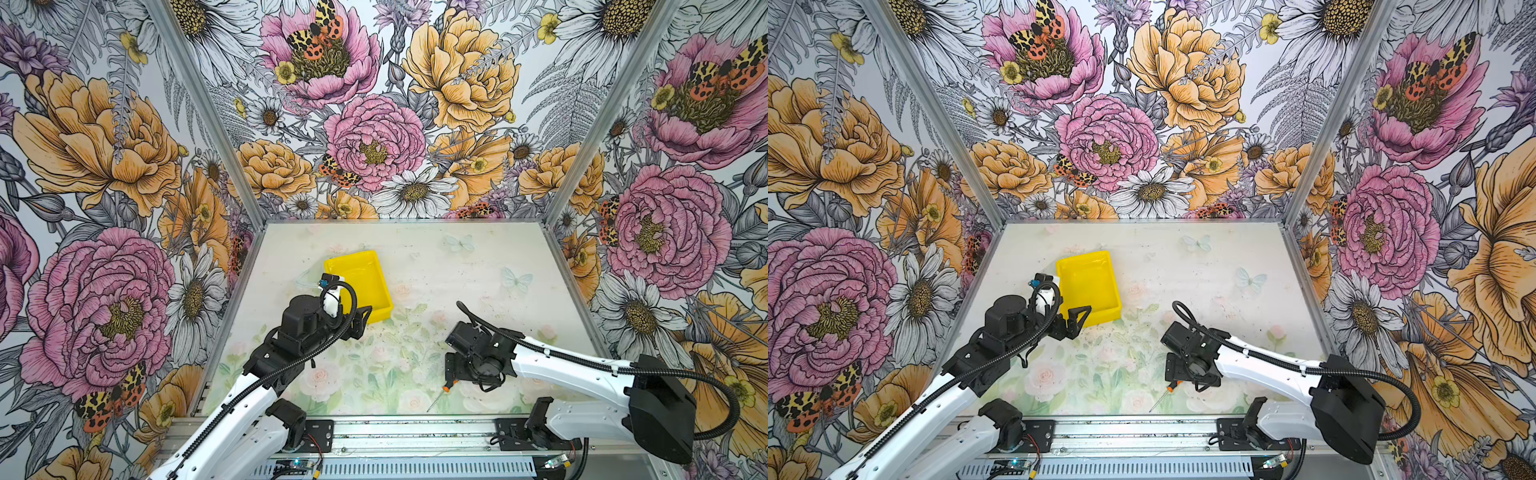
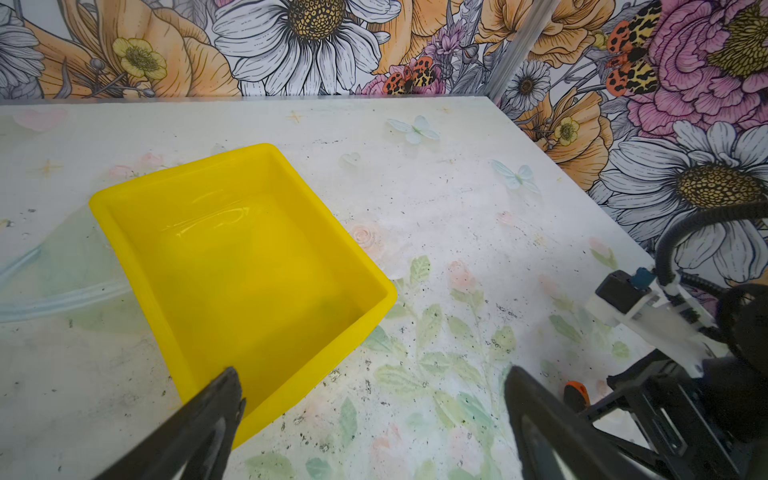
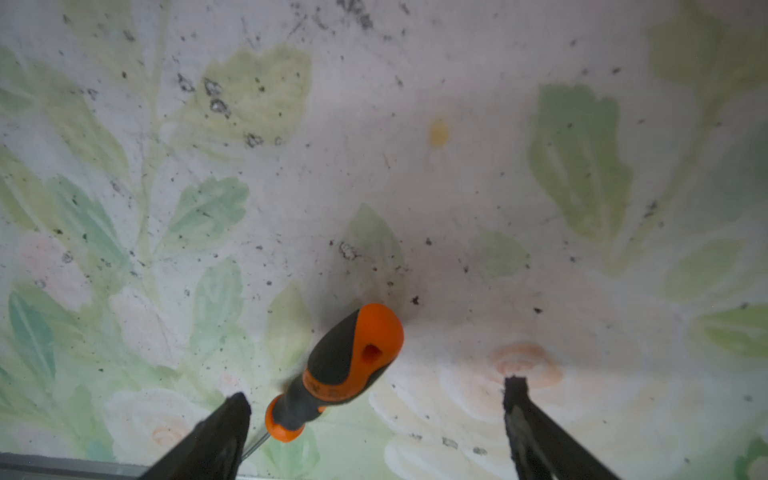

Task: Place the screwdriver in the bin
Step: 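Reach the right gripper over the orange-handled screwdriver while the left arm nears the bin, then close the right gripper on the screwdriver handle and lift it, then carry the held screwdriver with the right gripper over the yellow bin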

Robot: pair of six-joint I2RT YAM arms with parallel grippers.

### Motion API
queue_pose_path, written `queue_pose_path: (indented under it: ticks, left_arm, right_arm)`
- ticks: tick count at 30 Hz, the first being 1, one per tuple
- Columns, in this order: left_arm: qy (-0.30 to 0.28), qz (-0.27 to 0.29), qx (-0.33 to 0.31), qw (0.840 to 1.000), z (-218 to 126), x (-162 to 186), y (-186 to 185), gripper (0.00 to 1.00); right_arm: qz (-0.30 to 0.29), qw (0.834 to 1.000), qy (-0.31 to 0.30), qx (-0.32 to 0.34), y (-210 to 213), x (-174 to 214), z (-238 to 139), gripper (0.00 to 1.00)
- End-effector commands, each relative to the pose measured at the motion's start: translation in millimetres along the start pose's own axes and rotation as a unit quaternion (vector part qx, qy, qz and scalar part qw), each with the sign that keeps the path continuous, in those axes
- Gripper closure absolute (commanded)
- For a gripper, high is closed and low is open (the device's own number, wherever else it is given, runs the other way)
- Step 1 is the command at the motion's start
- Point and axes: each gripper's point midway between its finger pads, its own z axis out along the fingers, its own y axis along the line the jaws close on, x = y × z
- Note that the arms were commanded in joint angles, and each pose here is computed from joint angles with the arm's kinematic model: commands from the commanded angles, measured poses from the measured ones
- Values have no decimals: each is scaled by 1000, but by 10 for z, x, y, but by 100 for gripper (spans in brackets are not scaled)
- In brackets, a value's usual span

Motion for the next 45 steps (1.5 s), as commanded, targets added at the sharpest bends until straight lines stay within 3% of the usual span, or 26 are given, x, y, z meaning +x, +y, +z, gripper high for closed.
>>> queue_pose_path:
  ticks: [1,5,12,19,31,40,45]
  left_arm:
    - [12,7,-24,1000,2,100,89,1]
    - [12,9,-27,1000,6,105,96,1]
    - [-8,15,-56,998,-70,41,192,1]
    - [-12,14,-60,998,-84,31,207,1]
    - [-18,14,-72,997,-102,23,249,1]
    - [-21,8,-91,996,-123,18,315,1]
    - [-23,0,-111,994,-140,19,386,1]
  right_arm:
    - [-1,1000,-12,-25,179,-72,-12,8]
    - [-7,1000,-14,-23,197,-86,43,13]
    - [-14,1000,-3,-20,213,-3,116,34]
    - [-17,1000,-3,-10,146,32,184,42]
    - [-43,999,-7,24,8,15,318,65]
    - [-75,994,-78,13,173,-316,153,98]
    - [-133,982,-130,-11,459,-621,-155,100]
